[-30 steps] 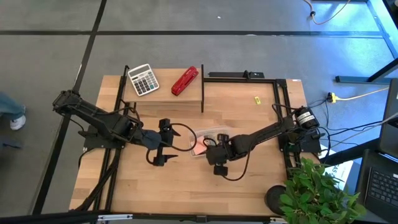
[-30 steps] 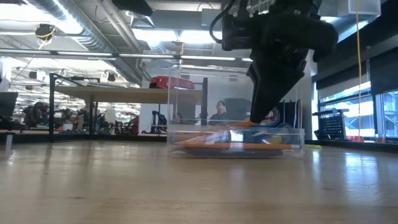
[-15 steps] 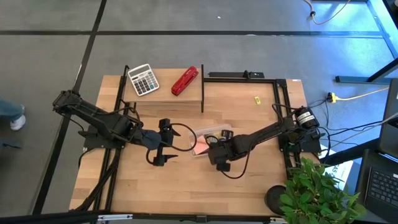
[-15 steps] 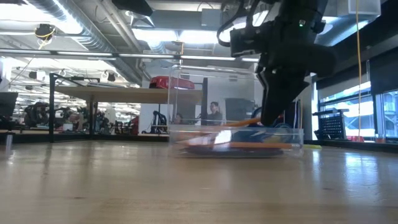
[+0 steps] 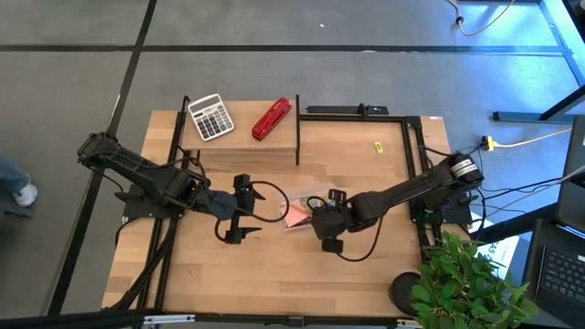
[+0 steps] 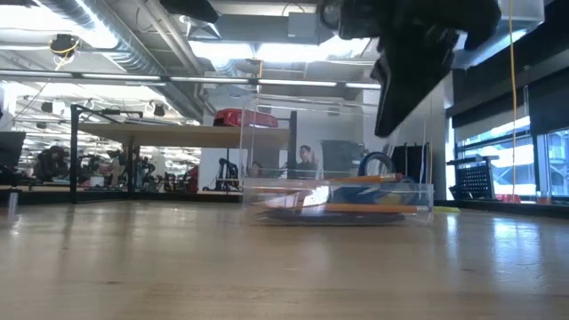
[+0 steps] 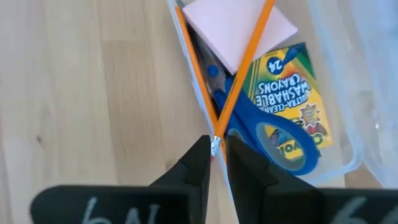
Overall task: Pack school essentials
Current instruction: Put the orange pencil into the transparent supply box
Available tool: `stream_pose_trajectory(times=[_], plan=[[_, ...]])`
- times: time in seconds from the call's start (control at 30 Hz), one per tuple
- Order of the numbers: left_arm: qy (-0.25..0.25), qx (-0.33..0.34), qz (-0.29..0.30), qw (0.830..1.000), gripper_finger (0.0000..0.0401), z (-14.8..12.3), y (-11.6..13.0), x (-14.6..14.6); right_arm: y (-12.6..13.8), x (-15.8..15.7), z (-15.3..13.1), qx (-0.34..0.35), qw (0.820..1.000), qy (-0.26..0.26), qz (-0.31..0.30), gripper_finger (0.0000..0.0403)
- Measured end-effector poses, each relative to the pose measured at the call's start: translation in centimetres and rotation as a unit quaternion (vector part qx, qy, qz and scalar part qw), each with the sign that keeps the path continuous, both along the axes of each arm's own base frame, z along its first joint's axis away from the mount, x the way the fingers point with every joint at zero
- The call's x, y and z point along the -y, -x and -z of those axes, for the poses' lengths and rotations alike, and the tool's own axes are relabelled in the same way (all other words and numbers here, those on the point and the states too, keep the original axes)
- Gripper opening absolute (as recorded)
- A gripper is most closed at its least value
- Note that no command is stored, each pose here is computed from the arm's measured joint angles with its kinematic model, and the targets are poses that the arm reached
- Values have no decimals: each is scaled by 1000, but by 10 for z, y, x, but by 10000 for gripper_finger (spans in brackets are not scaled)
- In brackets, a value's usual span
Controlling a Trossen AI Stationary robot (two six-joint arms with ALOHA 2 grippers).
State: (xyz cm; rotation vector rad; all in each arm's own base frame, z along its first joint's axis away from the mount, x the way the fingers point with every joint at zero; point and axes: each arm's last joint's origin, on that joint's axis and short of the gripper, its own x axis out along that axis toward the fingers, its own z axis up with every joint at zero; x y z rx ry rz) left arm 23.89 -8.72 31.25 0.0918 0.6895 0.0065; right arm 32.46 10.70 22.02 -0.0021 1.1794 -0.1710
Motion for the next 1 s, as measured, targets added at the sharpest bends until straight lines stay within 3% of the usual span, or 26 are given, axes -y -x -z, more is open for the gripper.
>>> stream_pose_trajectory(times=[0.3,0.47,0.73,1.0], plan=[[0,0,0,1000,393,0,0,0,11,5,-30,45,998,-27,19,53],[0,0,0,1000,393,0,0,0,-2,-6,-23,61,992,-96,-59,53],[0,0,0,1000,393,0,0,0,-16,-9,19,2,997,-65,-48,53],[1,0,-1,1000,393,0,0,0,-17,0,37,-45,998,-30,-28,53]])
